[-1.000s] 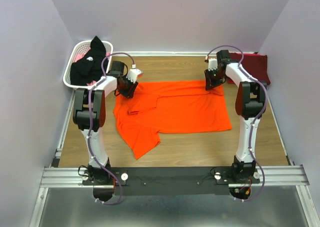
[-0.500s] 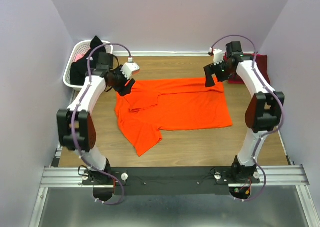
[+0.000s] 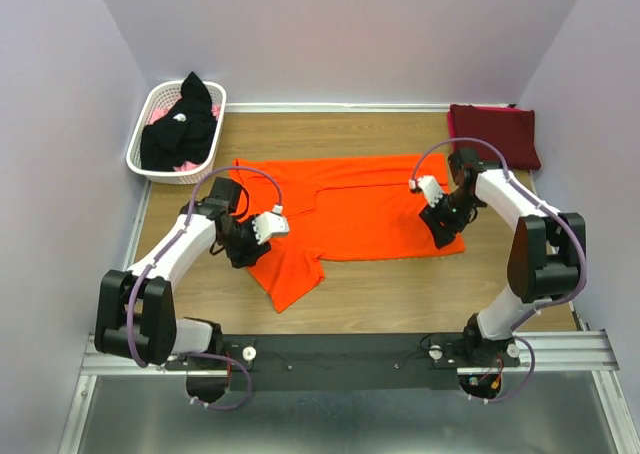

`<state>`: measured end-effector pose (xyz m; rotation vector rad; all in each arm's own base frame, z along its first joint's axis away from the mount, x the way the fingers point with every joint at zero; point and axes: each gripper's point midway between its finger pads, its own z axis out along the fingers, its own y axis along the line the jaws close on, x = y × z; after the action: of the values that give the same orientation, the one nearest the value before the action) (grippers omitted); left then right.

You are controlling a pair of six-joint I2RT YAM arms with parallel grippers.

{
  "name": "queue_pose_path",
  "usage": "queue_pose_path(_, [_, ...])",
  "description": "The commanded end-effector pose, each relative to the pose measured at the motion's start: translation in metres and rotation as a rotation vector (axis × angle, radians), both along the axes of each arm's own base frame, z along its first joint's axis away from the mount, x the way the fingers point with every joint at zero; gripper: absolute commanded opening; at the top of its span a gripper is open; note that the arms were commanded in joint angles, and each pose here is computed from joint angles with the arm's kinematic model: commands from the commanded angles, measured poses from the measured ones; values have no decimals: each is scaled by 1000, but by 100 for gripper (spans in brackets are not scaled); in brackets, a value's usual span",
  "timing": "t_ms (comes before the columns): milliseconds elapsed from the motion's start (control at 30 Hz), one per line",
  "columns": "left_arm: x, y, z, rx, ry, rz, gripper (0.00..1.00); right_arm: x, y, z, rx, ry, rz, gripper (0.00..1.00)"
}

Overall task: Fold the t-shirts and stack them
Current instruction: Grap the side of the flattened tshirt closest away from the robot with both arms

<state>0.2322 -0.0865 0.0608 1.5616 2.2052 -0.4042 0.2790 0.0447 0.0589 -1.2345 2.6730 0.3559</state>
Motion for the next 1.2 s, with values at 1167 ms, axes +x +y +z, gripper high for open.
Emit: queue_pose_path(1167, [4,10,-38,144,-53,-22,53,-22,-46,-46,-275,-113,159,29])
